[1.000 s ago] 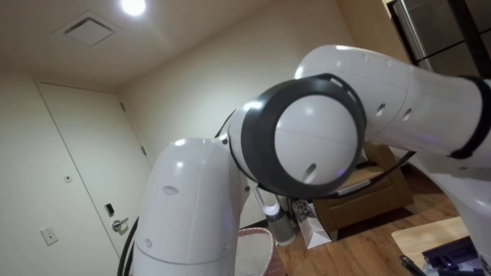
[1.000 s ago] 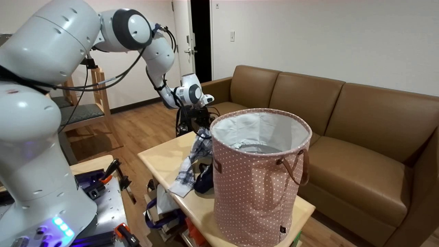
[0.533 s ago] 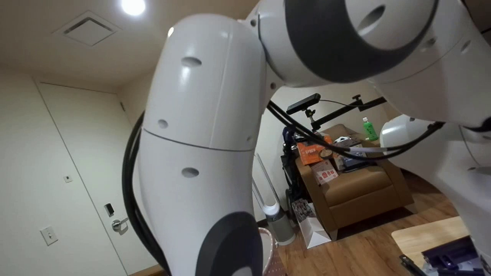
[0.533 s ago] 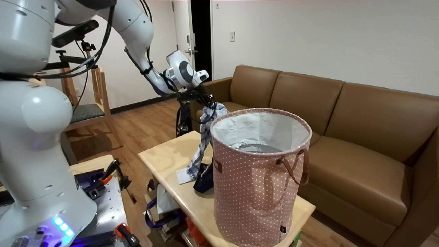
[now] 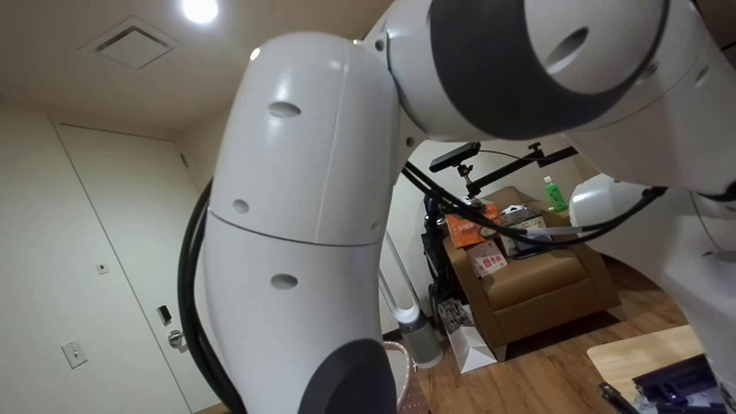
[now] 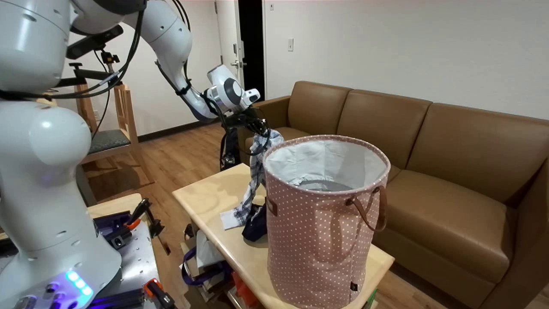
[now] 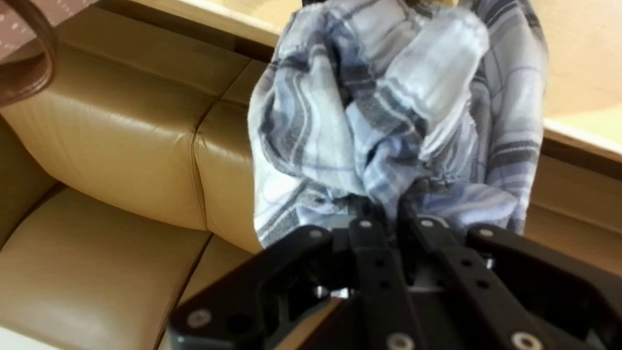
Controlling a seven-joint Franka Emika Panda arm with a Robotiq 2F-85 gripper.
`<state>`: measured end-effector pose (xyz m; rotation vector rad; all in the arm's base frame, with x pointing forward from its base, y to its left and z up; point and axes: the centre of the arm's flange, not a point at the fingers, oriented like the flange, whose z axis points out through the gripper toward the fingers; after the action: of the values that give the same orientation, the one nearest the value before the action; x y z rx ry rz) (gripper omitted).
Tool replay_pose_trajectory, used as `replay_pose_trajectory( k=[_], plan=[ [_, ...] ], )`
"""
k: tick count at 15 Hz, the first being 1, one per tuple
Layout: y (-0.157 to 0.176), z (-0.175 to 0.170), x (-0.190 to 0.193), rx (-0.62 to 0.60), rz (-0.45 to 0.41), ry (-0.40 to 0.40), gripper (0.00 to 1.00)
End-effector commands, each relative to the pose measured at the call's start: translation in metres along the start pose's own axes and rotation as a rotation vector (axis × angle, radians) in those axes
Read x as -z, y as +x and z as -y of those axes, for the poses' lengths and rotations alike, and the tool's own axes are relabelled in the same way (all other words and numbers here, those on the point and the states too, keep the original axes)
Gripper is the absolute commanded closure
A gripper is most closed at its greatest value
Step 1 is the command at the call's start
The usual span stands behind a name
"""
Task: Put the pajama pants into the laundry bin
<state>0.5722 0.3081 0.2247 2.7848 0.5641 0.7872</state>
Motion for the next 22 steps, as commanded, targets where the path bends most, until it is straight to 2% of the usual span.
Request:
replay_pose_trajectory(
  k=[1,3,5,7,8,10,12,13,14,15,18,20,22],
  plan=[
    [0.01,-0.03,0.081,-0.109,-0.15,-0.037,0.93],
    [0.019,-0.052,0.116,-0.184,-0.226,-0.073,0.93],
    [0.022,-0.081,0.151,-0.244,-0.266,-0.102,0.94],
    [0.017,-0.108,0.17,-0.235,-0.337,-0.139,0.93],
    [0.051,-0.095,0.133,-0.221,-0.279,-0.126,0.9],
    [0.048,-0.115,0.146,-0.232,-0.303,-0.14,0.9],
    [0.045,-0.116,0.145,-0.233,-0.298,-0.139,0.9],
    [0.044,-0.114,0.145,-0.232,-0.296,-0.137,0.93],
    [0.047,-0.116,0.15,-0.269,-0.282,-0.126,0.93],
    [0.048,-0.125,0.16,-0.326,-0.262,-0.061,0.93],
    [0.041,-0.156,0.195,-0.439,-0.241,0.037,0.94],
    [0.027,-0.178,0.216,-0.531,-0.25,0.07,0.94],
    [0.007,-0.204,0.234,-0.628,-0.237,0.057,0.94]
  ],
)
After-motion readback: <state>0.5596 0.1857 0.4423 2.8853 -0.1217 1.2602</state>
